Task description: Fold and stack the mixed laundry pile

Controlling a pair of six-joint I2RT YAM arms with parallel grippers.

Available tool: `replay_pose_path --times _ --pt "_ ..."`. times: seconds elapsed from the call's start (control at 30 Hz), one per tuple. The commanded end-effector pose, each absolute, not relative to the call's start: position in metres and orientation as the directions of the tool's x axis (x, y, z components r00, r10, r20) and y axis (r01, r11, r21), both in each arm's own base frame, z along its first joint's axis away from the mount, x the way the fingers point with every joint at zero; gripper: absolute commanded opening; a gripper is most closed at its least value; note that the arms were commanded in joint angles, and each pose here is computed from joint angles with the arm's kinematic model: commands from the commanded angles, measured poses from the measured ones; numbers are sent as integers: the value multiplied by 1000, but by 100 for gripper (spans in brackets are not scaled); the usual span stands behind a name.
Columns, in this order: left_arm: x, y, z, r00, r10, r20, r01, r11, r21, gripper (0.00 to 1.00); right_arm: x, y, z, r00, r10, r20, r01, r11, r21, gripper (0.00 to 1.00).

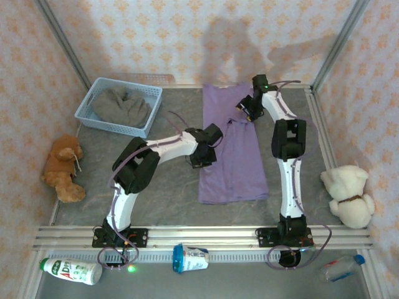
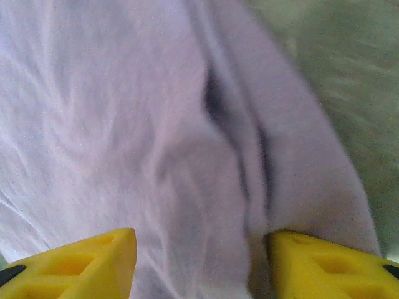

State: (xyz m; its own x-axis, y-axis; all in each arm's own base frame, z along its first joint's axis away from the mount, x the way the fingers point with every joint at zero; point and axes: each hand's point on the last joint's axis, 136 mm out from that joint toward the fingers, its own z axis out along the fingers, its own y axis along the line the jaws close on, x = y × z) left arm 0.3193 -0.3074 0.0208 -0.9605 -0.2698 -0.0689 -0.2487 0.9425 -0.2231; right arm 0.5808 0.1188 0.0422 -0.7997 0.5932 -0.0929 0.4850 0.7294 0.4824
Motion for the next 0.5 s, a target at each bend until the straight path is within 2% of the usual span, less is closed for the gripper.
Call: replay_pose_path --times 0.0,0.07,0.2,0.47 --pt "305 -303 26 -947 -320 -22 -310 931 -193 0 573 127 37 -850 522 -70 439 776 452 60" --pt "320 -302 47 -951 -300 -81 -279 939 -199 2 570 121 64 -857 500 -124 406 804 435 61" --pt "360 -299 80 -950 -263 -167 -221 946 -235 16 541 113 107 -870 462 -172 361 834 417 61" --pt "471 -279 98 -916 -307 -260 -215 920 -329 18 434 127 142 -902 395 -173 295 858 422 60"
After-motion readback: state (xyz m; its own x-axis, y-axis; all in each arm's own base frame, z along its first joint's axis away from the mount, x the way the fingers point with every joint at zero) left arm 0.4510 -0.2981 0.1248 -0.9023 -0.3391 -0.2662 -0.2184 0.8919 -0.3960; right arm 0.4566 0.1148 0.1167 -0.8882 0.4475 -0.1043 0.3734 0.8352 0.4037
